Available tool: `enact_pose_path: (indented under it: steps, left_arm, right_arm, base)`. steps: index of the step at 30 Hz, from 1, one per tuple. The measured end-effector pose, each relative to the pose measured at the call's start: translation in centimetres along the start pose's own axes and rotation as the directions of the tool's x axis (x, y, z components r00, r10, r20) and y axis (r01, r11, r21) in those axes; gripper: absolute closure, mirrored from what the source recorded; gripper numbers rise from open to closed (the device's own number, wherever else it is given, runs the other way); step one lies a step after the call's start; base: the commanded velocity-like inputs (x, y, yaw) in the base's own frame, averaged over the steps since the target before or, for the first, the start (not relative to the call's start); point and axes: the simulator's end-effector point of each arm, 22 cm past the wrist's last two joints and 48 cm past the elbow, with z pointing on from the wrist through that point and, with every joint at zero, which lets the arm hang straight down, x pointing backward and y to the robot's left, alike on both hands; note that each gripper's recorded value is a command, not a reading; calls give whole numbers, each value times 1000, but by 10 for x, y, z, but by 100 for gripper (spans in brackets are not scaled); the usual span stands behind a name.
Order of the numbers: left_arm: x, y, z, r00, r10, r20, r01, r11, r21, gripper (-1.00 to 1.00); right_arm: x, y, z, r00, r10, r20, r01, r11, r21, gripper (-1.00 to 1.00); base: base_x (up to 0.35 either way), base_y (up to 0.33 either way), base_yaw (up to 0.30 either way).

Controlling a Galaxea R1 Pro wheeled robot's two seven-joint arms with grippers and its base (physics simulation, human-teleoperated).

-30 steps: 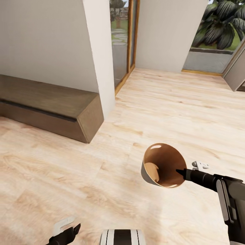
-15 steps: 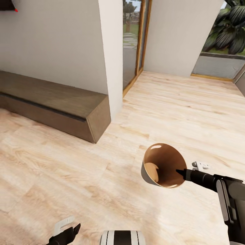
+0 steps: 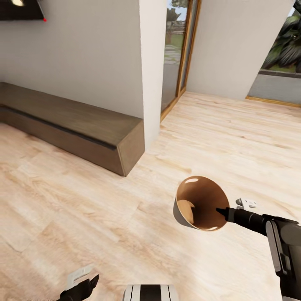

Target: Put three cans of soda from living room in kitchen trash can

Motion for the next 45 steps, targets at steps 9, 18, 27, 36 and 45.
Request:
enact_pose_path:
  steps: [9, 18, 27, 36, 45]
  left_arm:
    - [-5, -3, -2, 1000, 0, 13, 0, 1000, 7, -100]
    - [-13, -6, -5, 1000, 1, 31, -1, 1000, 17, -100]
    - [-19, -9, -7, 999, 1, 47, -3, 1000, 23, -100]
    - [-24, -11, -10, 998, 2, 59, -3, 1000, 29, -100]
    - [-29, -13, -12, 997, 2, 72, -4, 999, 34, -100]
  right_arm:
    - [-5, 3, -4, 1000, -4, 12, 4, 1000, -3, 100]
    - [-9, 6, -9, 1000, -8, 24, 8, 1000, -7, 100]
    - [-14, 7, -14, 999, -12, 37, 13, 1000, -9, 100]
    - [-19, 10, -19, 999, -15, 50, 16, 1000, -12, 100]
    - [-23, 12, -24, 998, -19, 63, 20, 1000, -15, 100]
  base:
    - [0, 0, 141]
    - [0, 0, 135]
    - [0, 0, 127]
    - [0, 0, 125]
    - [0, 0, 125]
